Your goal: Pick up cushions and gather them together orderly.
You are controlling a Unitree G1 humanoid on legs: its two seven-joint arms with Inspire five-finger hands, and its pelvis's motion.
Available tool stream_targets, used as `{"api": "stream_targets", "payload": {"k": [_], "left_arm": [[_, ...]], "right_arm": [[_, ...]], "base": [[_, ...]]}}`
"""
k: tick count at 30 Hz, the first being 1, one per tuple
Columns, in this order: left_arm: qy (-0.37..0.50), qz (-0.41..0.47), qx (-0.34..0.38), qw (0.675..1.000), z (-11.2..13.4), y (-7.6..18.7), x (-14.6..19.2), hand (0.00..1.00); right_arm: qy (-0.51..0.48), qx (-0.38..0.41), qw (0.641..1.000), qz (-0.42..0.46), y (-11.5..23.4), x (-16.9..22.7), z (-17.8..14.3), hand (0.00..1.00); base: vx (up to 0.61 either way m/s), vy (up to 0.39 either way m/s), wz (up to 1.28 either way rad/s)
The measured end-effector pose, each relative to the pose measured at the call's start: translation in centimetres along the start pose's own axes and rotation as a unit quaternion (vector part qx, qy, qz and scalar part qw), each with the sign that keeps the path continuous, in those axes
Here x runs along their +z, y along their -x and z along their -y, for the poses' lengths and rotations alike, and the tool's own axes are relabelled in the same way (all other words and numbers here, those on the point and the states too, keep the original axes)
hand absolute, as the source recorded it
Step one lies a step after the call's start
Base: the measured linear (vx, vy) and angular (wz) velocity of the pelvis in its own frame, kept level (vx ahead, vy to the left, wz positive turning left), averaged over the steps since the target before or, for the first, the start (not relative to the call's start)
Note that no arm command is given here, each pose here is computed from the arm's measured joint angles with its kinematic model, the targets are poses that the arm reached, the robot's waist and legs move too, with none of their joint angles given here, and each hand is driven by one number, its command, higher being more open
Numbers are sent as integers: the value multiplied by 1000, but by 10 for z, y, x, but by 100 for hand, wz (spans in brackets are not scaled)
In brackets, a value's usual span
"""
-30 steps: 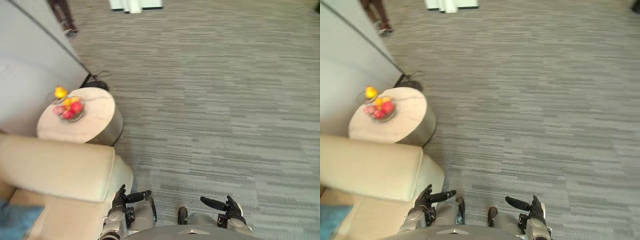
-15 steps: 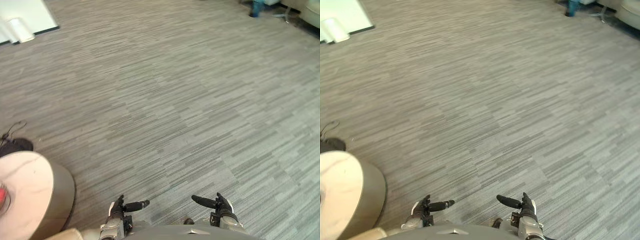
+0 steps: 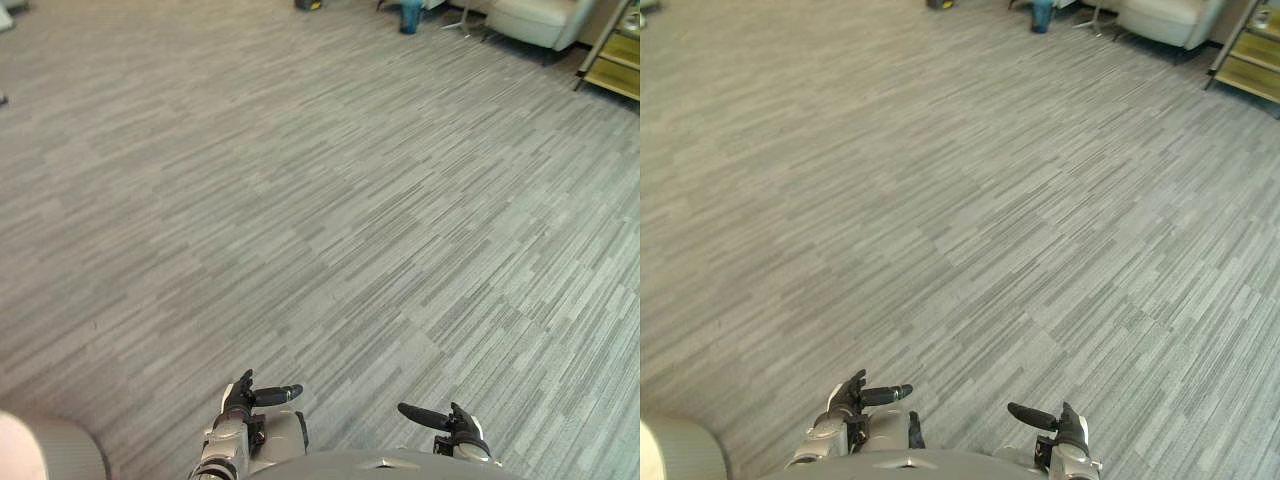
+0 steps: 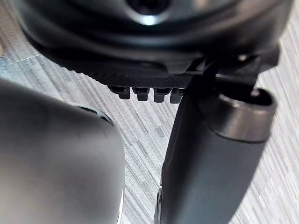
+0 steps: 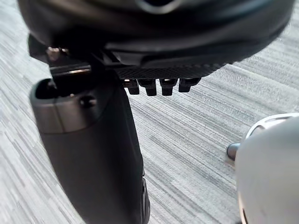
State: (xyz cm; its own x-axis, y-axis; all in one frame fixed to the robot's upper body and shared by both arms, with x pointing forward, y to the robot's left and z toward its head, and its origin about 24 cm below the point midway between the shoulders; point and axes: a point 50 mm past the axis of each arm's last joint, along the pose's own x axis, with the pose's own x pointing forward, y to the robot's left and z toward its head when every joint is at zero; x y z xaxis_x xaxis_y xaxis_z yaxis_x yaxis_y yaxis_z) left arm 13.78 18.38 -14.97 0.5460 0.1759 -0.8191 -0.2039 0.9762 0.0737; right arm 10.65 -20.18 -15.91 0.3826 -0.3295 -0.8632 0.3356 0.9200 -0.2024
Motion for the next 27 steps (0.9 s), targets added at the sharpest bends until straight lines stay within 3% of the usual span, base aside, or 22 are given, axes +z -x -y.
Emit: {"api": "stream_targets", "payload": {"k": [8,14,20,24,27], "left_arm": [[16,-9,20,1000,-11,2,-7,100],[8,-30,18,999,-9,4,-17,100],[-20,-49,20,998,-14,6,-27,100],[-19,-58,-7,998,8,6,-30,100],[-8,-47,-3,999,5,5,-25,100]], "right_arm": [[-11,7,1000,-12,7,-15,-8,100],[-14,16,999,25,5,2,-5,100],[-21,15,999,36,1,15,-5,100],[-19,-5,999,28,-6,22,11,100],[-29,-15,999,18,-5,15,16,100]], "base": [[346,169,-80],[373,56,-67],[423,-240,-17],[419,-346,-53],[349,-245,-8]]}}
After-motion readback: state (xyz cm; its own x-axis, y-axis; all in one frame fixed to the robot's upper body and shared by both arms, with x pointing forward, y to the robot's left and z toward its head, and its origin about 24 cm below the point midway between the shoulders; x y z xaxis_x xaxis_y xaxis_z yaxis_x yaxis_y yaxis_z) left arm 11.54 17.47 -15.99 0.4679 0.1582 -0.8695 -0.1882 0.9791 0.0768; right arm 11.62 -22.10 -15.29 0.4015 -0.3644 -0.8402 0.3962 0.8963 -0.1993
